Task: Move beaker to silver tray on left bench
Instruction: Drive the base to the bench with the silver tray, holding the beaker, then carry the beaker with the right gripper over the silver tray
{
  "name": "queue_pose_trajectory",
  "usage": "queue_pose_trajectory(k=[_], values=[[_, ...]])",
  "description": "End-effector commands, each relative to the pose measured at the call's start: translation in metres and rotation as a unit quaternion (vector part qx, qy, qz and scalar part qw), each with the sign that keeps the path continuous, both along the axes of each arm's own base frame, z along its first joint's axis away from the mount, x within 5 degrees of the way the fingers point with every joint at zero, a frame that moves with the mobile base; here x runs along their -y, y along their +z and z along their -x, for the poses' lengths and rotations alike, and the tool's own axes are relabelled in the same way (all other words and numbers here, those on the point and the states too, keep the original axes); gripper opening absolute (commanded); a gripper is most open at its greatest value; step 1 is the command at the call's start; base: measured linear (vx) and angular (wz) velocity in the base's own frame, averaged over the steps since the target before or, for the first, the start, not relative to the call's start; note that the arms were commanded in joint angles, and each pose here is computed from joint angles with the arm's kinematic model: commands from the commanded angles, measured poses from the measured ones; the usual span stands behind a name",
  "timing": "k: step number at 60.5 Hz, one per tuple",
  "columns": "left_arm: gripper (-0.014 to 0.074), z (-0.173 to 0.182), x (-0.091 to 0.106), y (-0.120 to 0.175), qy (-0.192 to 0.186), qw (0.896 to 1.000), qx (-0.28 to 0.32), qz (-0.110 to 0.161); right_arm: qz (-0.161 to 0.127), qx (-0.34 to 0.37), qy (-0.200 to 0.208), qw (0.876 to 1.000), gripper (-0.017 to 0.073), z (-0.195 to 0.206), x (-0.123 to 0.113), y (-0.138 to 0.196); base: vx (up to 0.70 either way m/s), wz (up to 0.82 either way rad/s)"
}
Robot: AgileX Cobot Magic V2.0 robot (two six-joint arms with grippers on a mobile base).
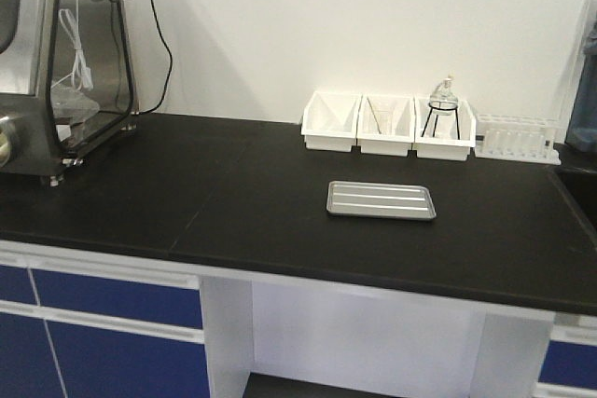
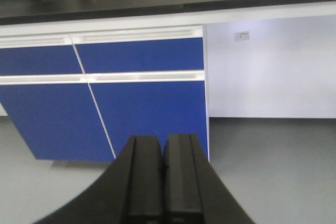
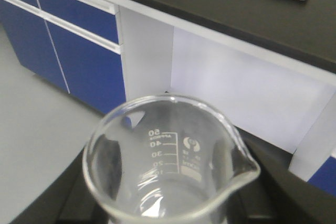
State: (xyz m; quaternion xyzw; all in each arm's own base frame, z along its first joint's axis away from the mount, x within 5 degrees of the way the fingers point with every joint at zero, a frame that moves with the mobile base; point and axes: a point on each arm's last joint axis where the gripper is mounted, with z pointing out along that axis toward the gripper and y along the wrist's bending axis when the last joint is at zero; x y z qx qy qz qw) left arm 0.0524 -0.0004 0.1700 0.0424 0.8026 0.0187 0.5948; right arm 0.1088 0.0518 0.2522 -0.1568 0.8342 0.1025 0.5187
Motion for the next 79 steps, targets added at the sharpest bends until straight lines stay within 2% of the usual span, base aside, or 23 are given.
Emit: queue_pose_trajectory(k=[1,44,79], values=[[0.0001,-0.0017,0.0009,0.0003,-0.005,0.999,0.031,0.003,-0.015,0.041,0.016,0.999,-0.0011,-0.0021,-0.0036,0.0155,0.42,-0.03],[0.0001,-0.0017,0.0009,0.0003,-0.005,0.999,0.031,0.003,-0.015,0.041,0.016,0.999,-0.0011,-0.0021,-0.0036,0.0155,0.41,-0.17],[0.0001,-0.0017,0.0009,0.0003,-0.005,0.999,0.031,0.003,-0.015,0.041,0.016,0.999,-0.0011,-0.0021,-0.0036,0.0155,0.27,-0.18]])
